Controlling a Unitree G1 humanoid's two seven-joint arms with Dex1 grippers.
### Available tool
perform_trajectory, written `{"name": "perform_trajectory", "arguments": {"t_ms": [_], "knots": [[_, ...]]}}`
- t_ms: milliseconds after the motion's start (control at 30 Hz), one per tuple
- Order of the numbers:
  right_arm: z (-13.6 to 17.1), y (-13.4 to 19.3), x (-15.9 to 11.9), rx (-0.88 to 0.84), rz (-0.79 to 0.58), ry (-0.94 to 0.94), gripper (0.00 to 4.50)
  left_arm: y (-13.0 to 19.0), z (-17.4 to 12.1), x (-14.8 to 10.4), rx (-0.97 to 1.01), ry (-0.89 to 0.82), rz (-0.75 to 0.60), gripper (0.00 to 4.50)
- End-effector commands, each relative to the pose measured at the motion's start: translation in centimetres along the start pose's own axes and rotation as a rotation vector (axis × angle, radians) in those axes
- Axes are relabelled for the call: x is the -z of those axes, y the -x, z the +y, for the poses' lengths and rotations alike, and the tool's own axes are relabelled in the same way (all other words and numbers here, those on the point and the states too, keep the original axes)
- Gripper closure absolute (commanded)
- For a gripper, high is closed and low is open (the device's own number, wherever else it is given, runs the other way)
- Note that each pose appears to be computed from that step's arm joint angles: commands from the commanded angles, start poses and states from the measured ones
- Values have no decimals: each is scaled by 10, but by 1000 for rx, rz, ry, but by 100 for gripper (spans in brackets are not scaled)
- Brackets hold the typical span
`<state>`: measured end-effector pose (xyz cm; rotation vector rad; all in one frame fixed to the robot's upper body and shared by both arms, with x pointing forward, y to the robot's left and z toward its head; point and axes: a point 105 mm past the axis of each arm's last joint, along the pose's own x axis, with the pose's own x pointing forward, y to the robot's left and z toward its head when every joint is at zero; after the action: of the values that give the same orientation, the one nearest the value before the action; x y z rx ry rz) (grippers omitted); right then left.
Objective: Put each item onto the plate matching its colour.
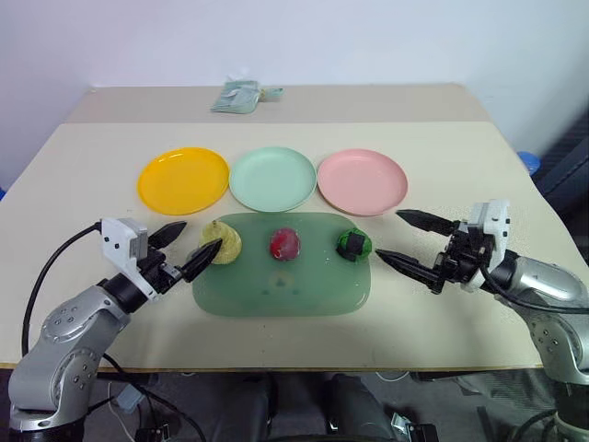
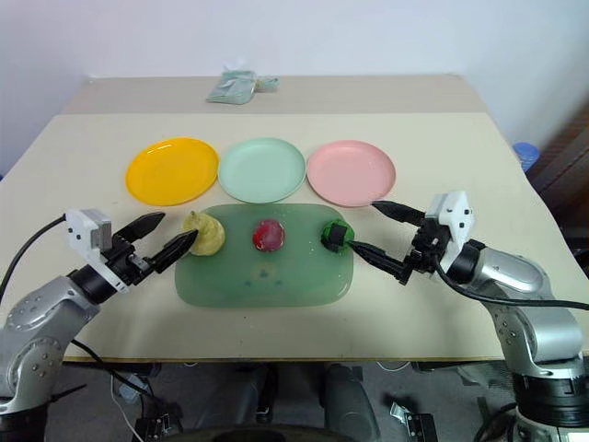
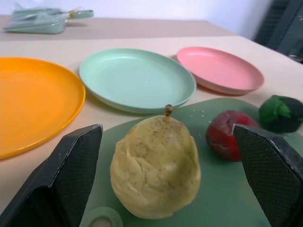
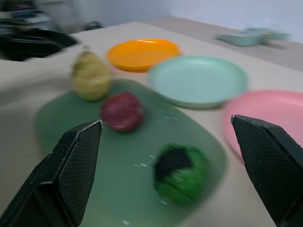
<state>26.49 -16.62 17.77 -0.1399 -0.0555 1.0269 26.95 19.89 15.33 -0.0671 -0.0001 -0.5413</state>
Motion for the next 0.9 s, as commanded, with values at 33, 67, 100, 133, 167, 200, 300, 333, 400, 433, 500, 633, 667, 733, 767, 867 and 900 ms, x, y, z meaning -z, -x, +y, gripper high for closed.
{"name": "perform_trajectory", "arguments": {"t_ms": [33, 67, 100, 133, 167, 200, 300, 333, 400, 433, 500, 633, 667, 733, 767, 867, 900], "knots": [[7, -5, -8, -87, -19, 49, 3, -8, -5, -7, -10, -20, -21, 0], [8, -7, -7, -107, -19, 52, 3, -11, -5, -7, -15, -24, -19, 0], [9, -10, -7, -121, -21, 54, 3, -13, -6, -5, -20, -27, -11, 0], [9, -12, -7, -130, -24, 59, 3, -15, -6, -4, -22, -36, -4, 0], [9, -14, -6, -137, -26, 63, 3, -17, -8, -3, -22, -38, -2, 0], [8, -16, -6, -141, -28, 67, 3, -18, -8, -3, -23, -42, 1, 0], [6, -22, -7, -144, -32, 74, 3, -21, -9, -1, -22, -56, 11, 0], [6, -23, -8, -144, -32, 76, 3, -22, -8, 1, -26, -58, 18, 0], [5, -25, -8, -140, -33, 82, 3, -25, -9, 4, -23, -67, 32, 0], [5, -26, -9, -138, -34, 85, 3, -27, -9, 5, -24, -69, 37, 0], [5, -28, -11, -132, -37, 90, 3, -31, -7, 8, -38, -73, 44, 0], [4, -28, -15, -120, -43, 96, 3, -36, -4, 15, -69, -91, 72, 0], [4, -28, -16, -116, -44, 98, 3, -36, -4, 17, -76, -96, 80, 0], [4, -27, -17, -108, -43, 101, 3, -38, -3, 22, -82, -101, 102, 0], [3, -27, -17, -103, -41, 102, 1, -39, -3, 24, -84, -98, 107, 25], [3, -26, -18, -94, -40, 105, 0, -41, -2, 25, -90, -99, 109, 135], [3, -26, -18, -90, -40, 106, 0, -41, -2, 25, -91, -103, 112, 162]]}}
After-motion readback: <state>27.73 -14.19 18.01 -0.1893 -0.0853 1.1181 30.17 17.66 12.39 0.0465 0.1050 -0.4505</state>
